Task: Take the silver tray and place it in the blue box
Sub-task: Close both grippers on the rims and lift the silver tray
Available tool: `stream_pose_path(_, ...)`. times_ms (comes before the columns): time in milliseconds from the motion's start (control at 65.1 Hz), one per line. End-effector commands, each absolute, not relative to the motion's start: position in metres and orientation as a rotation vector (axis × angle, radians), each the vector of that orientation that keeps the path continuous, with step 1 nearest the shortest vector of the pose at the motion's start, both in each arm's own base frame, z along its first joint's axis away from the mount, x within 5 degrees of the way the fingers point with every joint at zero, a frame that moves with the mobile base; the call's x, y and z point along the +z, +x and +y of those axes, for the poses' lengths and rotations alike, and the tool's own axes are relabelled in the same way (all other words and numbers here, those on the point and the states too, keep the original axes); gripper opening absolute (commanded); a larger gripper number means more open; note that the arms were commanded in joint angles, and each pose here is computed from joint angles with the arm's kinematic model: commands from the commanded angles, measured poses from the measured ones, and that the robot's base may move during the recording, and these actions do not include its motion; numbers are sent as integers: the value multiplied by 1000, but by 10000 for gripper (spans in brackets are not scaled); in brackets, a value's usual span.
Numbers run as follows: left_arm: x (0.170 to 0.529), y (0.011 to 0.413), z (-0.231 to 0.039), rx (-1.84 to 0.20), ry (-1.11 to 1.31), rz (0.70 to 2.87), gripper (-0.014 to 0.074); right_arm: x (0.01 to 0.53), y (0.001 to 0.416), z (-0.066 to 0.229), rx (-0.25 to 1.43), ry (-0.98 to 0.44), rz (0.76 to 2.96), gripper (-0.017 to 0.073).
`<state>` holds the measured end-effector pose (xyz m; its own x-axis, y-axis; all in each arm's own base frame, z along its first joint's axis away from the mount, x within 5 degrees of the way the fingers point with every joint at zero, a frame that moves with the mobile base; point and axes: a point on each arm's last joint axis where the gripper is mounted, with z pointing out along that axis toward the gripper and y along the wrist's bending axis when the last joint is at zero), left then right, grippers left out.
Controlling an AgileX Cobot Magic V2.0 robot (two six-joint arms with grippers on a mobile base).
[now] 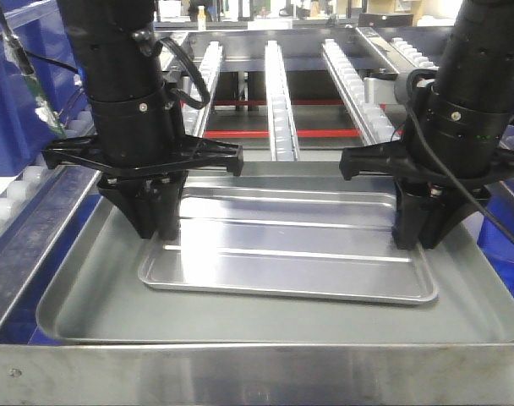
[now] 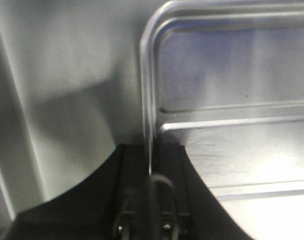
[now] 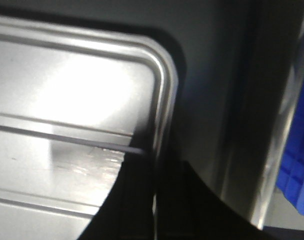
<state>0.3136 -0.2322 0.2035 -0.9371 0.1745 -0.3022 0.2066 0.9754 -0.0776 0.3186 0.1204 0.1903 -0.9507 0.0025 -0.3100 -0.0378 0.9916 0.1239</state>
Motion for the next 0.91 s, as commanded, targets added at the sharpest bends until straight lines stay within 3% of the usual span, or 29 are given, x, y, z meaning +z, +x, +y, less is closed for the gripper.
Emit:
stream_pose_path(0, 248, 311, -234, -260, 270, 2699, -97, 226, 315, 117, 183, -87, 2709, 57)
stream_pose_path(415, 354, 259, -189, -330, 207, 2530, -97, 339, 267, 101, 237, -111, 2464, 57)
stream_pose_path(614, 370, 243, -178, -294, 167, 2523, -97, 378, 260, 100, 225, -129, 2402, 57)
stream_pose_path(891, 378, 236, -199, -207, 185, 2469, -97, 385, 259, 104, 223, -149, 2401, 57)
